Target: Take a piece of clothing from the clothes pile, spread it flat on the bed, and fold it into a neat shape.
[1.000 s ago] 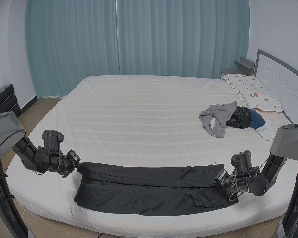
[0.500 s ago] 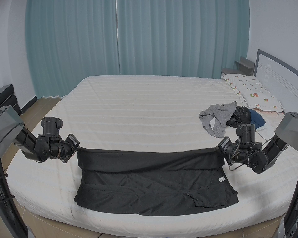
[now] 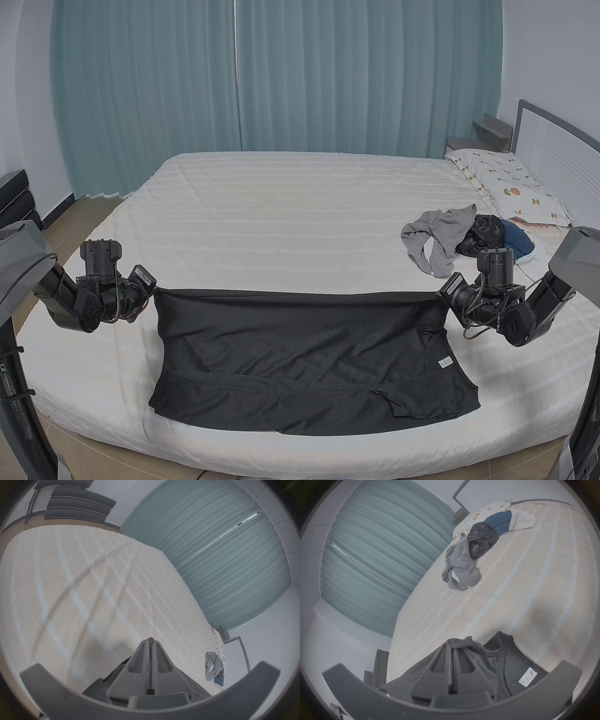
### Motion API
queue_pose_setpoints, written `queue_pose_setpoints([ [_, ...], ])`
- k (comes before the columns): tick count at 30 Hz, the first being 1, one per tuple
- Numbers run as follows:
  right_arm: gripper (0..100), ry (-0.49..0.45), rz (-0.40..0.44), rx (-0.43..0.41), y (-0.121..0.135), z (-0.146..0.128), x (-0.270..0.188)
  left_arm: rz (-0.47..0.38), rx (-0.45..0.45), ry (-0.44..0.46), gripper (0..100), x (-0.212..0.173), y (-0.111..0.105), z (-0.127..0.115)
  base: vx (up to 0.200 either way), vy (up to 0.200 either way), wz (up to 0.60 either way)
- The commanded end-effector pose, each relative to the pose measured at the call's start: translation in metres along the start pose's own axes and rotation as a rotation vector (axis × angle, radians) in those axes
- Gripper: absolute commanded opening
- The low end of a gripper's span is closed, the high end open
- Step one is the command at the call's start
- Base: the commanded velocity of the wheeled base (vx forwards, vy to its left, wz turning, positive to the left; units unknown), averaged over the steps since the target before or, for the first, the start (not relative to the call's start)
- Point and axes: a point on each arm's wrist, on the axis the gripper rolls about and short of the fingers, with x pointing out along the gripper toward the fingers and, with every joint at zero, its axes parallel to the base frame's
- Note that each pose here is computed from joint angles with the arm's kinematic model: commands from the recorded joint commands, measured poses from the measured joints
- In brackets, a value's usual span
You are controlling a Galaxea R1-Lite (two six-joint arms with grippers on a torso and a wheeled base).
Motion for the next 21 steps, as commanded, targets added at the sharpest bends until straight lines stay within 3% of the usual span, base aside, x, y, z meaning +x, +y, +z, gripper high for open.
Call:
queue_pose_setpoints([
  [1, 0, -0.006, 0.005, 0.002, 0.000, 0.002, 0.003, 0.018, 0.026, 0.017, 0, 0.004, 0.006, -0.005, 0.000, 0.000, 0.00],
  [12, 0, -0.072, 0.074, 0.004, 0.017, 0.021, 0.024, -0.017, 0.042, -0.012, 0, 0.012, -0.004, 0.002, 0.000, 0.000, 0.00],
  [21, 0, -0.029, 0.022, -0.046, 0.004, 0.011, 0.020, 0.008, 0.044, 0.003, 0, 0.008, 0.001, -0.003, 0.000, 0.000, 0.00],
])
